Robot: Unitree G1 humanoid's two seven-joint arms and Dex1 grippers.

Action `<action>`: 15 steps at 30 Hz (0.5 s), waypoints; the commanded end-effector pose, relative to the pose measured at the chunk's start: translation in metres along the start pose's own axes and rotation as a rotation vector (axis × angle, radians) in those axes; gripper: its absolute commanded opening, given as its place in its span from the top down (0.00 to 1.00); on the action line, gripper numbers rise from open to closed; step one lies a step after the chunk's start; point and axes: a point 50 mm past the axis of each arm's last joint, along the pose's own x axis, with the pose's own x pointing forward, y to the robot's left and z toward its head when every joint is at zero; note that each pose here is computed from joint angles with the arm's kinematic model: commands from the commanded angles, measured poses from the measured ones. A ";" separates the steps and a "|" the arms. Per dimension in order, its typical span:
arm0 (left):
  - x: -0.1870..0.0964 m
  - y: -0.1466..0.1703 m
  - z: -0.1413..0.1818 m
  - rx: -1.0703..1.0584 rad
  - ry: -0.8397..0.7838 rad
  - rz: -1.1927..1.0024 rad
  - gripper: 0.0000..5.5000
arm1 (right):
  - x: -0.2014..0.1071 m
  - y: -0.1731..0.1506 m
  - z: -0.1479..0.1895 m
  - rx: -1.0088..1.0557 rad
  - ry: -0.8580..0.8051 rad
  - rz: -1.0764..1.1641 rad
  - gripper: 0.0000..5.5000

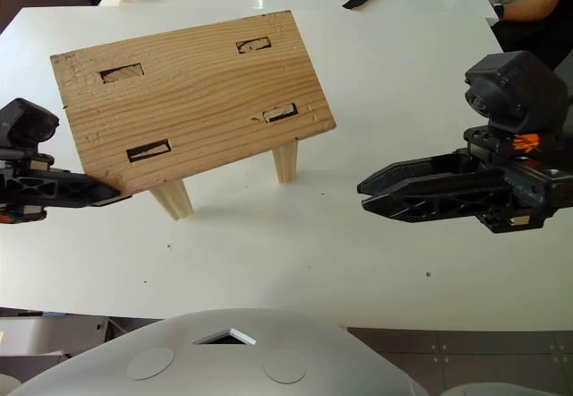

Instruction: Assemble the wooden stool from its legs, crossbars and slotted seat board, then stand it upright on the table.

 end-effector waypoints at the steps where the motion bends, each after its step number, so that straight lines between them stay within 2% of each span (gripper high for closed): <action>1: -0.002 -0.003 -0.007 -0.098 0.000 -0.072 0.76 | -0.001 0.003 0.000 0.009 0.007 0.001 0.75; 3: 0.000 0.012 -0.008 -0.080 -0.036 -0.052 0.76 | -0.001 0.002 -0.001 0.011 0.007 0.002 0.75; 7: 0.018 0.059 -0.021 0.010 -0.212 0.085 0.76 | 0.002 -0.001 -0.004 0.015 0.000 -0.008 0.75; 8: 0.022 0.066 -0.026 0.016 -0.252 0.129 0.70 | 0.002 -0.002 -0.005 0.014 -0.001 -0.011 0.75; 11: 0.027 0.076 -0.036 0.007 -0.330 0.191 0.61 | 0.003 -0.004 -0.006 0.019 0.000 -0.015 0.75; 14: 0.021 0.076 -0.030 0.024 -0.370 0.208 0.52 | 0.004 -0.004 -0.007 0.024 0.003 -0.015 0.75; 15: 0.018 0.074 -0.027 0.033 -0.370 0.213 0.52 | 0.004 -0.004 -0.008 0.025 0.001 -0.016 0.75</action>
